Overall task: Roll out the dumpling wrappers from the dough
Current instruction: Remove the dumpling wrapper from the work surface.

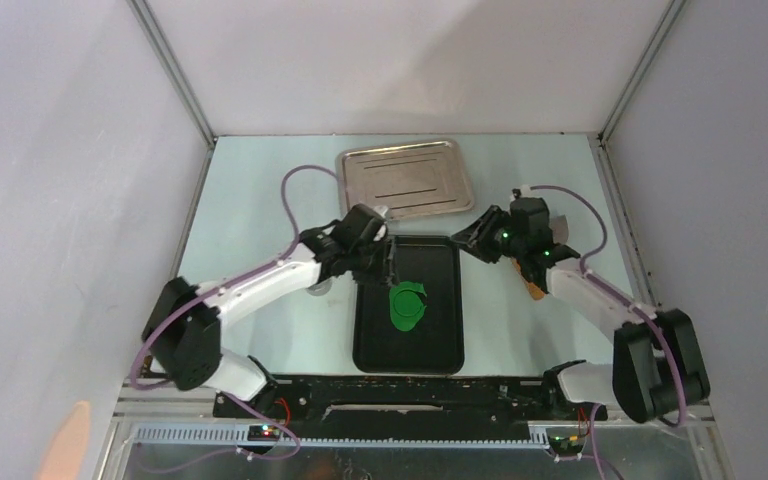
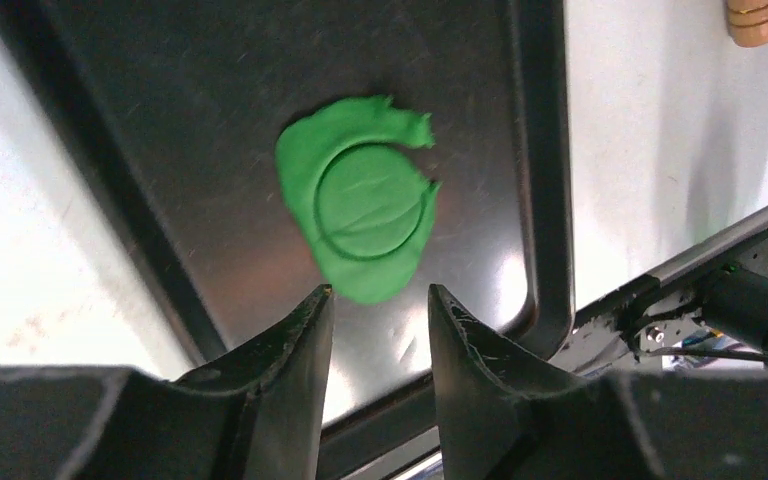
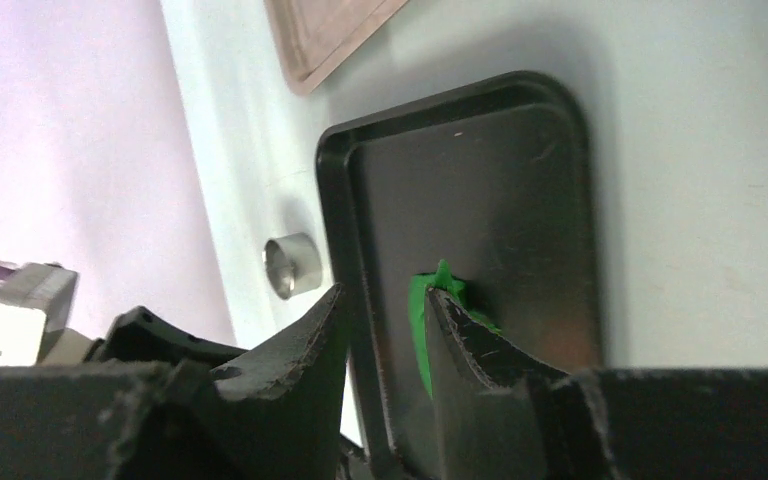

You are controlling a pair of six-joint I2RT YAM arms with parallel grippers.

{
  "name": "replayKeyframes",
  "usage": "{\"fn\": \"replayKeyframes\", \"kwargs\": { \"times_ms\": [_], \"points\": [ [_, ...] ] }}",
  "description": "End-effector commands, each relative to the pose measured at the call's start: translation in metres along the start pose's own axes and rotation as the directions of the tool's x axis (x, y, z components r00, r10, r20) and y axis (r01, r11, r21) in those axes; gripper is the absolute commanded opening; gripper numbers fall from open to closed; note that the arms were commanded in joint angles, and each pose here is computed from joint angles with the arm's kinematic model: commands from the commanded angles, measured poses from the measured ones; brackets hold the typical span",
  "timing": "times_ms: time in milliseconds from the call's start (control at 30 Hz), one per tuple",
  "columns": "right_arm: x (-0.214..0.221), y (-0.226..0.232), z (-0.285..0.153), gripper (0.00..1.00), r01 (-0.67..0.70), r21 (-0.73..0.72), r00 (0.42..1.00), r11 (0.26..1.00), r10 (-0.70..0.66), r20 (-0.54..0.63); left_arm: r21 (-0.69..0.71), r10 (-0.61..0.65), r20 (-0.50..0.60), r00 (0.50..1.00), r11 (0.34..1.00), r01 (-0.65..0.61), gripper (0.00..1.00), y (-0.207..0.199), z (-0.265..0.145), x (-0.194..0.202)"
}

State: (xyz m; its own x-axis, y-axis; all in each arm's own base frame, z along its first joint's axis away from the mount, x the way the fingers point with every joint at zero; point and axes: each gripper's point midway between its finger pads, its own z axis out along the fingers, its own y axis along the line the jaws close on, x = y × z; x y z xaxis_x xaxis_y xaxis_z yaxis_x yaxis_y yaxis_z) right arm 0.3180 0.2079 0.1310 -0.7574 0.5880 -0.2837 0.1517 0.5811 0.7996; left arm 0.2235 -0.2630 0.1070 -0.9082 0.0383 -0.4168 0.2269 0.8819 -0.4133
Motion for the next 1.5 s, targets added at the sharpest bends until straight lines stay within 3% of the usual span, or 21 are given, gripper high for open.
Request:
{"fn": "replayKeyframes", "kwargs": {
  "times_ms": [0, 167, 333, 567, 833, 1167, 1467],
  "points": [
    [-0.009, -0.043, -0.030, 0.36, 0.036, 0.148, 0.998, 0.988, -0.044, 0.050, -0.058, 0.142, -0.043, 0.989, 0.988, -0.144, 0.44, -0.023, 0.018, -0.008],
    [-0.025, -0.066, -0.064, 0.36, -0.033, 0.165, 0.990, 0.986, 0.009, 0.141, -0.063, 0.208, -0.083, 0.975, 0.975, -0.213, 0.53, -0.060, 0.045, -0.014],
    [-0.031, -0.083, -0.083, 0.37, -0.058, 0.187, 0.985, 0.981, 0.026, 0.172, -0.220, 0.247, -0.083, 0.965, 0.940, -0.259, 0.57, -0.054, 0.062, -0.018],
    [-0.030, -0.088, -0.085, 0.37, -0.064, 0.186, 0.986, 0.980, 0.033, 0.164, -0.081, 0.288, -0.087, 0.954, 0.952, -0.295, 0.47, -0.083, 0.081, -0.007],
    [-0.030, -0.088, -0.084, 0.37, -0.064, 0.181, 0.987, 0.981, 0.035, 0.159, -0.058, 0.327, -0.144, 0.934, 0.939, -0.338, 0.43, -0.091, 0.108, -0.006],
    [-0.031, -0.088, -0.083, 0.37, -0.068, 0.183, 0.986, 0.981, 0.038, 0.163, -0.141, 0.303, -0.216, 0.928, 0.931, -0.337, 0.41, -0.055, 0.122, -0.004],
    [-0.031, -0.088, -0.082, 0.37, -0.072, 0.180, 0.985, 0.981, 0.042, 0.164, -0.199, 0.258, -0.203, 0.945, 0.934, -0.298, 0.40, -0.023, 0.120, -0.019]
  ]
}}
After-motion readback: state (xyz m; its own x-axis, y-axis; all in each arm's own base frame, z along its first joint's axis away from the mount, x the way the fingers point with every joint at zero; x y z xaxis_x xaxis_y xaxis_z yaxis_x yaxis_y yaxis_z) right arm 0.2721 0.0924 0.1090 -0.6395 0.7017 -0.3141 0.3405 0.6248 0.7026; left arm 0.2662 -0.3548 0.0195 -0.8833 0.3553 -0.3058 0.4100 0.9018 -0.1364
